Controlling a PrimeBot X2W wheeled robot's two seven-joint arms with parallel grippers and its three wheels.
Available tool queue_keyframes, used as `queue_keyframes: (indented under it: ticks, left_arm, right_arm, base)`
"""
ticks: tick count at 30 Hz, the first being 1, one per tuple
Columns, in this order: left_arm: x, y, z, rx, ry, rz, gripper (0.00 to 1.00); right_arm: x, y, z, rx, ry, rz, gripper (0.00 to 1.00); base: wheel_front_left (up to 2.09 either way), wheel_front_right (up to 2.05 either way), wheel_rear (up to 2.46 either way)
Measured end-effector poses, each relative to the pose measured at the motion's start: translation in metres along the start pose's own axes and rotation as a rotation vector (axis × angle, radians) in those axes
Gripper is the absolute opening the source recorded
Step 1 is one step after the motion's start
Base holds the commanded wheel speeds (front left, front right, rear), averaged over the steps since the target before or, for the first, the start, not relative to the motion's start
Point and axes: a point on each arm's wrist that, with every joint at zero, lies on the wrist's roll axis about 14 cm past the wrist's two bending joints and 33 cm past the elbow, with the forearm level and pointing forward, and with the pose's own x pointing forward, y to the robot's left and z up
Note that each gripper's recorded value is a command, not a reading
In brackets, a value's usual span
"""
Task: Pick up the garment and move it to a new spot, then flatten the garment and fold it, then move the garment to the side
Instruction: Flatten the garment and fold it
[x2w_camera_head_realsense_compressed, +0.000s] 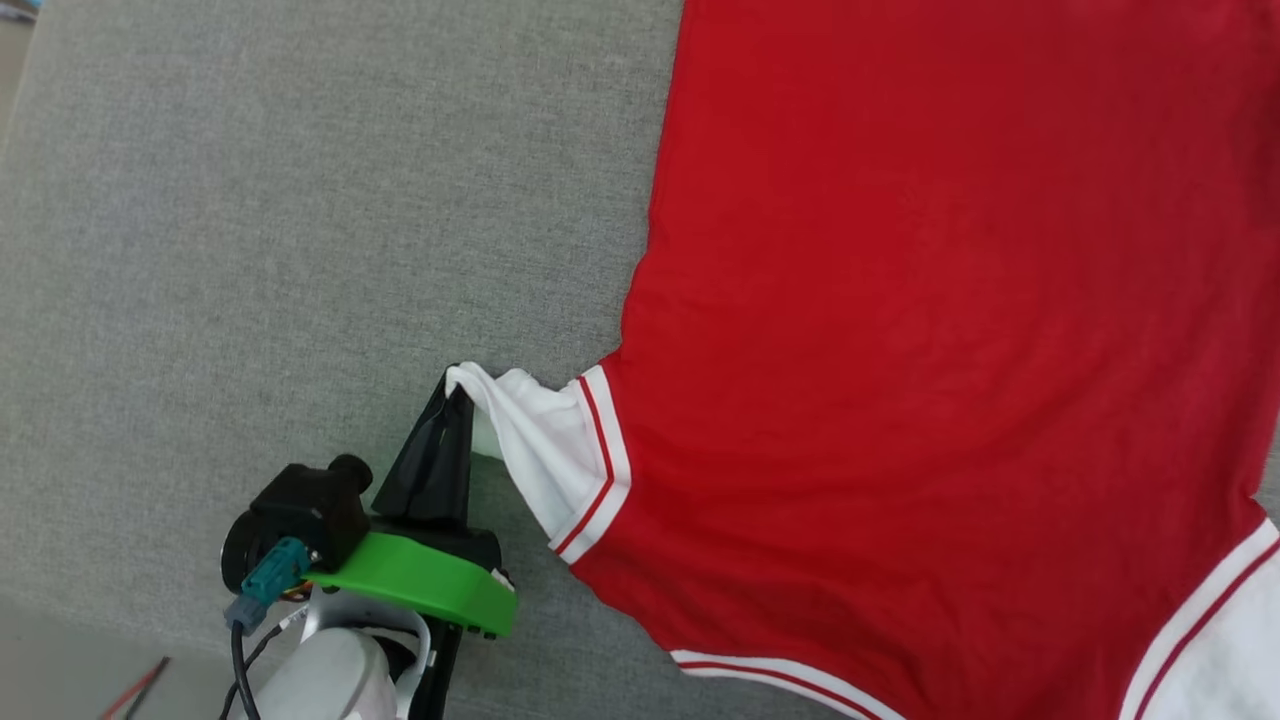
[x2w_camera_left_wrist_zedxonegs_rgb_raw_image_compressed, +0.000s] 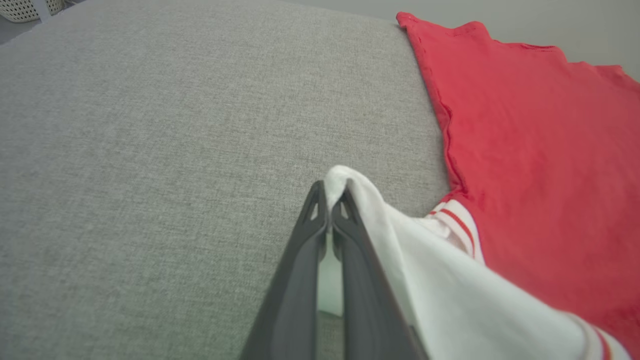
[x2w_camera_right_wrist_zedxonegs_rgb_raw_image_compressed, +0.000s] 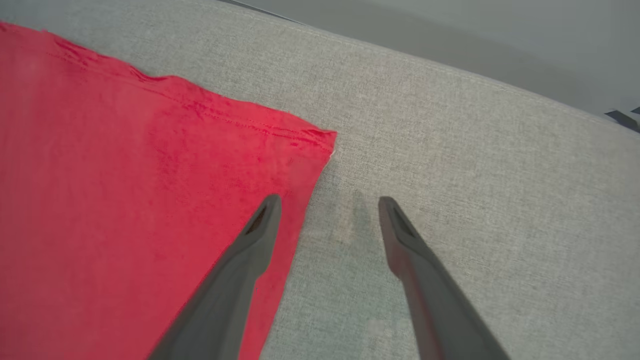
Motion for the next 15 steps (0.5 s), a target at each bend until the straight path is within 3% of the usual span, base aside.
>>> queue_keyframes:
  ticks: [9,14,15]
  left_arm:
    - [0.007,0.011,-0.016,0.005,0.036,0.035,0.0]
    - [0.005,0.017,-0.02,0.015,0.047,0.052,0.0]
    - [0.005,0.017,-0.02,0.016,0.047,0.052,0.0]
  right_arm:
    - [0.075,0.018,-0.031,0.032,0.125,0.044,1.0]
    - [0.088,0.016,-0.049,0.025,0.19,0.048,1.0]
    - [0.087,0.016,-0.049,0.024,0.192,0.051,0.94]
  base:
    - [0.0,0.0,0.0]
    - [0.0,0.0,0.0]
    - [0.0,0.0,0.0]
